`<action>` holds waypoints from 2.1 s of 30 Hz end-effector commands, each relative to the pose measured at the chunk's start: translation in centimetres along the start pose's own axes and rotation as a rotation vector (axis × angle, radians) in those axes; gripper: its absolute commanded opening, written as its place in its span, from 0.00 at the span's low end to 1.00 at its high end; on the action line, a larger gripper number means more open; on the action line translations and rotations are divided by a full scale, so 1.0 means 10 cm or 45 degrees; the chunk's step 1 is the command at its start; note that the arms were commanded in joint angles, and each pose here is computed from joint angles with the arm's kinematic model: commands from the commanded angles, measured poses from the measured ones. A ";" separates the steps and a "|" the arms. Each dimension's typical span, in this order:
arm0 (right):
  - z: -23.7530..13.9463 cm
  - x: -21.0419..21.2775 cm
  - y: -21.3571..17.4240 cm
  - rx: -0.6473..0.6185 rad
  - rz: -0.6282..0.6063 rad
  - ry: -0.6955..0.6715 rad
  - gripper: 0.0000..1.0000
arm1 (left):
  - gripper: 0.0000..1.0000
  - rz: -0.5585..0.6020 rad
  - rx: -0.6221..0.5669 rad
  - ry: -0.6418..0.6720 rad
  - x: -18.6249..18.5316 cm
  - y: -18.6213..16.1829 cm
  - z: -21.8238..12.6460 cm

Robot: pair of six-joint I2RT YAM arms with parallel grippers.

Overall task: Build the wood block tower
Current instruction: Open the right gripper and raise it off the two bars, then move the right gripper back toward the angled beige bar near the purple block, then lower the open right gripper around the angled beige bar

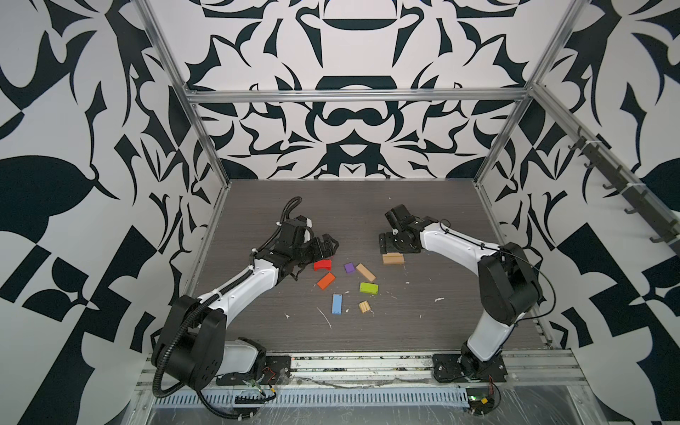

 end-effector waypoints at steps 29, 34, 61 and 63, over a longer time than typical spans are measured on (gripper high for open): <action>-0.27 0.69 -0.66 0.111 -0.089 0.270 0.83 | 1.00 -0.040 -0.049 -0.080 -0.11 0.09 0.03; -0.18 0.71 -0.73 0.122 -0.046 0.228 0.84 | 1.00 -0.039 -0.043 -0.081 -0.12 0.08 0.04; 0.13 0.69 -0.93 0.218 -0.060 0.053 0.83 | 1.00 -0.033 -0.026 -0.088 -0.16 0.07 0.09; 0.12 0.67 -0.93 0.216 -0.061 0.038 0.82 | 1.00 -0.033 -0.024 -0.086 -0.16 0.07 0.10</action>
Point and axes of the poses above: each gripper's point midway between its finger pads, its own z axis out along the fingers, its own x axis along the line the jaws close on, y = z × x, the point moved 4 cm from there along -z, back along the fingers, and after that the axes turned 2 degrees about z, right-handed, at the moved point
